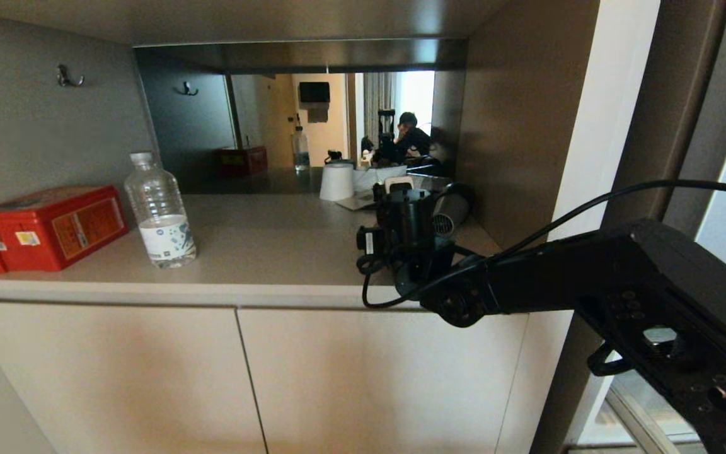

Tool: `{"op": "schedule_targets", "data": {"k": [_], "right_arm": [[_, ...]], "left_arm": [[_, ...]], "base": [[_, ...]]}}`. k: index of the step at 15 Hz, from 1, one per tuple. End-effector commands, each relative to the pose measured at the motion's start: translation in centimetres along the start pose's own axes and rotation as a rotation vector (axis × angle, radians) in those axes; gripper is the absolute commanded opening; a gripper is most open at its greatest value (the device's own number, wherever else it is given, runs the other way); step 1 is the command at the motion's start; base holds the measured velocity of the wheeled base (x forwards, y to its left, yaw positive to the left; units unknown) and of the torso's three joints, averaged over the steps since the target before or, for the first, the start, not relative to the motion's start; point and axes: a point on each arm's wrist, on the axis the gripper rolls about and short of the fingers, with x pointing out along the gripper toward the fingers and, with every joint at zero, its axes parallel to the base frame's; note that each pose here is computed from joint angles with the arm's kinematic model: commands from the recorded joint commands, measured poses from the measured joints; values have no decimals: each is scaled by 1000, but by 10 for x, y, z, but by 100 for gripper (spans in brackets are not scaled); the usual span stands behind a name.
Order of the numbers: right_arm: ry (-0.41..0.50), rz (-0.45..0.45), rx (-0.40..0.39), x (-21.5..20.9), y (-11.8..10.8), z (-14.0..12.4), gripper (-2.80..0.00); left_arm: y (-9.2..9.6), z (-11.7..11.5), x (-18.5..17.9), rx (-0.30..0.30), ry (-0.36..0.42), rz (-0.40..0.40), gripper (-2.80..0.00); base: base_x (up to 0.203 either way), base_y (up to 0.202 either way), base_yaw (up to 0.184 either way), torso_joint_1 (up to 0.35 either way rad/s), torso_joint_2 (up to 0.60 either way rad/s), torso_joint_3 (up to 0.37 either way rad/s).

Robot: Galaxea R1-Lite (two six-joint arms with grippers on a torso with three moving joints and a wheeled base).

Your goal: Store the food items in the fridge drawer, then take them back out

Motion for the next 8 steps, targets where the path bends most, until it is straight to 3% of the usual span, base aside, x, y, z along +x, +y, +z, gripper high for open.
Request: {"op": "schedule_targets", "data": {"k": [1,8], "right_arm": [[8,-2,-5,3,1,-6,0],[21,-6,-13,6,2,-14,0]], "left_arm": [[0,-3,1,0,9,1,-280],[0,-3,1,0,9,0,-280]], "base": [[0,0,0,0,0,0],[0,0,0,0,0,0]]}}
